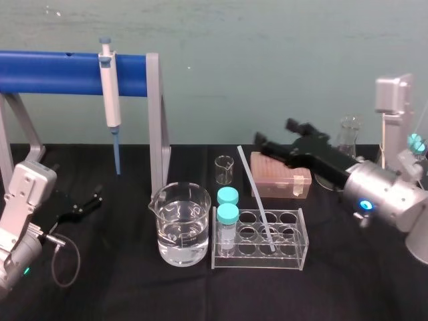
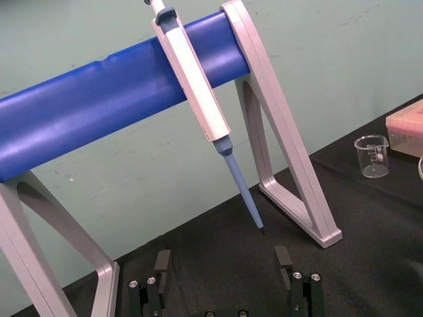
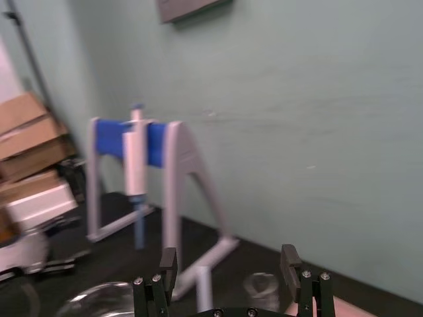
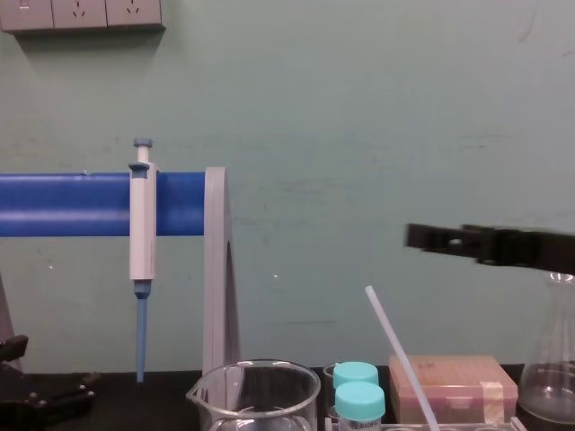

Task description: Pick up the stirring rod with one hand, then place it down.

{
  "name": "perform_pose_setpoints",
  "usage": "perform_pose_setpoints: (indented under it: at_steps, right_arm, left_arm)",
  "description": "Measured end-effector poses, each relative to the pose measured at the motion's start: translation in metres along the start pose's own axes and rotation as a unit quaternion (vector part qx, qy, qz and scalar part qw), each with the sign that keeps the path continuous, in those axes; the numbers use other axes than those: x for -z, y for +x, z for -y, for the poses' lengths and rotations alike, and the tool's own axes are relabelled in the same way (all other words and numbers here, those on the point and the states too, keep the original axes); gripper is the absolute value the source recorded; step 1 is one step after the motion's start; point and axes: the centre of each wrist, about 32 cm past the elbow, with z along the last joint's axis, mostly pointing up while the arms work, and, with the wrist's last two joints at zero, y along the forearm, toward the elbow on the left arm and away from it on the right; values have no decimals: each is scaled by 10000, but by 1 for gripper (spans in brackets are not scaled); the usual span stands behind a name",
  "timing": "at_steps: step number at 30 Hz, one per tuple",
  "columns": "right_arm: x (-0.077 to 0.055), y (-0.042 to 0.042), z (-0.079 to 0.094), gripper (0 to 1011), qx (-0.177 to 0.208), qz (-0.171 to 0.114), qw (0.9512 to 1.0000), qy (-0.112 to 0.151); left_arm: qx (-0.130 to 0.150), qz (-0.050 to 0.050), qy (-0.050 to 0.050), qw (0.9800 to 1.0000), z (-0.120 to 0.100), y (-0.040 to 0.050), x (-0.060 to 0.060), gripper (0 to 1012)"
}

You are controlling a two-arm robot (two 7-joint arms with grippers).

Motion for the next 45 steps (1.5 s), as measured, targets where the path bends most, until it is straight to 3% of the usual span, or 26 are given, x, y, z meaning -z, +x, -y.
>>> perform_pose_setpoints:
  at_steps: [8, 14, 20, 29, 42, 45]
  right_arm:
    - [18, -129, -319, 1004, -426, -83, 9975, -566]
    - [62, -159, -474, 1004, -272, 103, 9951, -947]
    - [111, -169, -540, 1004, -173, 117, 9927, -1186]
    - [167, -156, -562, 1004, -102, 74, 9905, -1371]
    - [169, -151, -562, 1004, -82, 106, 9903, -1382]
    - [169, -151, -561, 932, -84, 98, 9904, -1377]
  left_arm:
    - [0, 0, 0, 10000, 0, 0, 0, 1000]
    - [0, 0, 0, 10000, 0, 0, 0, 1000]
    - [0, 0, 0, 10000, 0, 0, 0, 1000]
    - [0, 0, 0, 10000, 0, 0, 0, 1000]
    - [0, 0, 0, 10000, 0, 0, 0, 1000]
    - [0, 0, 0, 10000, 0, 0, 0, 1000]
